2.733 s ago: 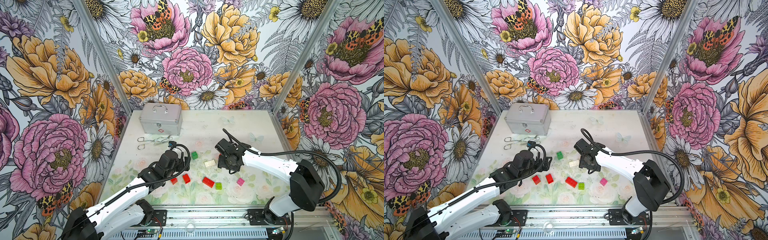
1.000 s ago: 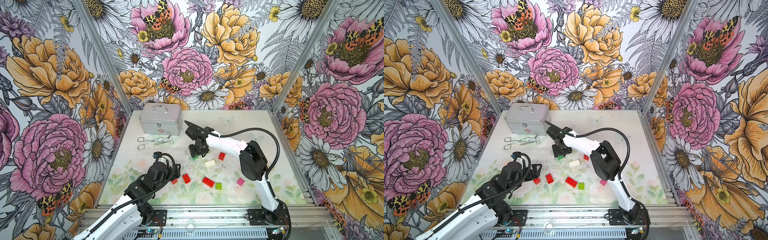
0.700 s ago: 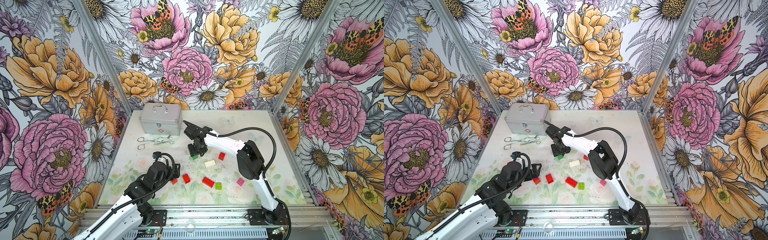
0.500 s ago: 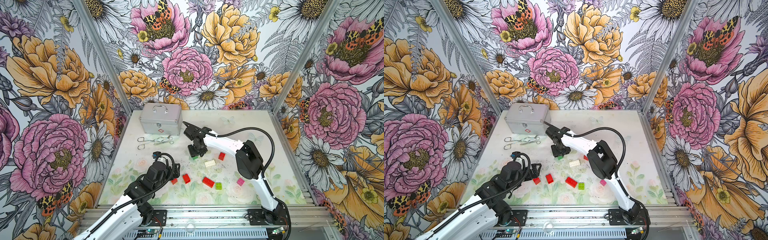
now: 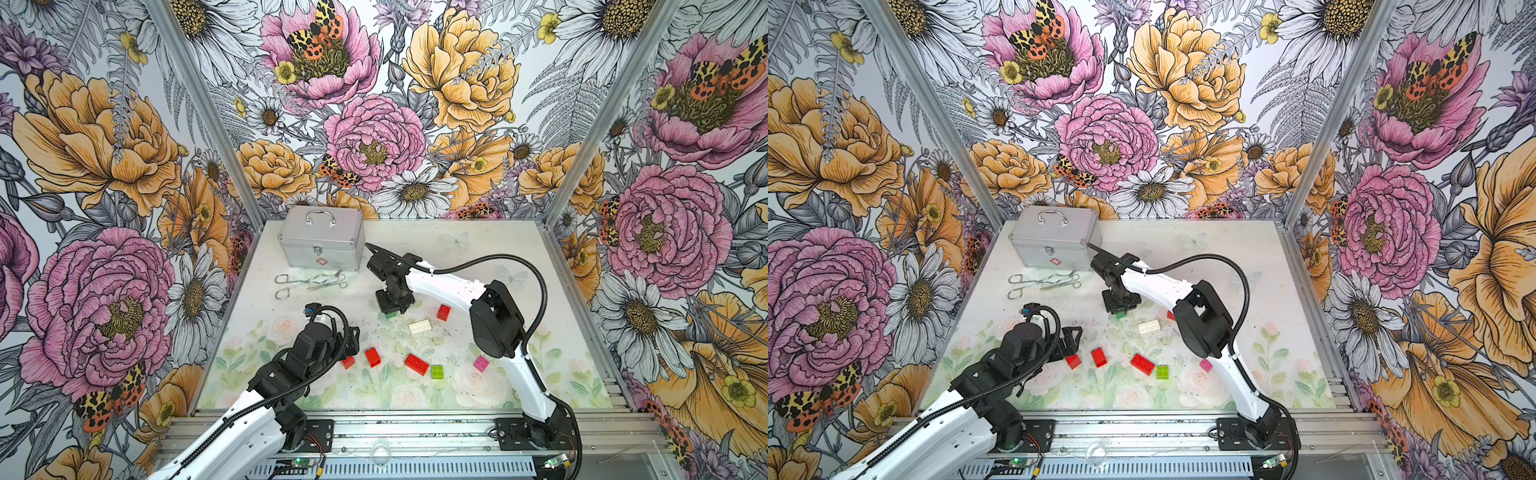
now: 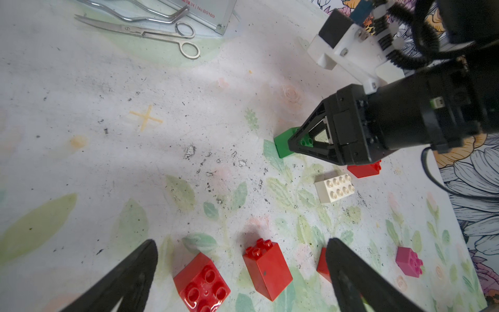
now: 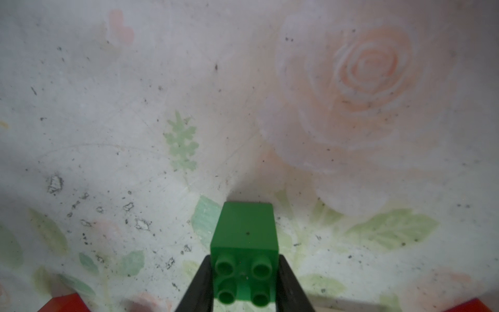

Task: Assemble the letter r with lego
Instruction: Pick up the lego brick from the center of the board, then assemble the lego brick with the lego brick.

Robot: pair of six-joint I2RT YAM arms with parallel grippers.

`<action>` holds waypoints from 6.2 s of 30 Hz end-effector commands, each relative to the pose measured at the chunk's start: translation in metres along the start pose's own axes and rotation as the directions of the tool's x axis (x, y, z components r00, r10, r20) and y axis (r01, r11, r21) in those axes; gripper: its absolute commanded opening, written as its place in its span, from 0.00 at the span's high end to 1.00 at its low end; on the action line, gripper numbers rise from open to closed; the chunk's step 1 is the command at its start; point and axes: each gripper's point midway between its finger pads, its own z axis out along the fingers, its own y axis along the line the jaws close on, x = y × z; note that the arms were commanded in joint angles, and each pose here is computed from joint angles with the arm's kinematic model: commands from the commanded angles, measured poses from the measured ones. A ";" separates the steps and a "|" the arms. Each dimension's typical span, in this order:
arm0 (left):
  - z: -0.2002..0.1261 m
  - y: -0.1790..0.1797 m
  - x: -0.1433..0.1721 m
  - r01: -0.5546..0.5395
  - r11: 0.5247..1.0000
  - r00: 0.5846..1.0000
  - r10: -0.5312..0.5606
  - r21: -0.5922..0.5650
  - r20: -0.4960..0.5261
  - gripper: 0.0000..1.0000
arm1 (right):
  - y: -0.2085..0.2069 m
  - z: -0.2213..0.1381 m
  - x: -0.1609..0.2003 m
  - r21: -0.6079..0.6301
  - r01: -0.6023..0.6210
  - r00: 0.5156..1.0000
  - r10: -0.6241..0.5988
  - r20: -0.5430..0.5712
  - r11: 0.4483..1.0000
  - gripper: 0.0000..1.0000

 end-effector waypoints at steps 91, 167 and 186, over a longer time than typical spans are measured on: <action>0.032 -0.106 -0.019 -0.216 0.938 0.972 0.233 0.270 -0.032 0.01 | -0.141 -0.061 0.064 0.077 -0.735 0.674 0.716 0.183 0.673 0.79; 0.021 -0.114 -0.026 -0.204 0.932 0.977 0.214 0.299 -0.002 0.01 | -0.157 -0.029 0.087 0.210 -0.678 0.731 0.675 0.098 0.704 0.78; 0.020 -0.118 -0.028 -0.218 0.928 0.974 0.227 0.301 0.003 0.01 | -0.155 -0.039 0.083 0.207 -0.664 0.745 0.660 0.096 0.719 0.77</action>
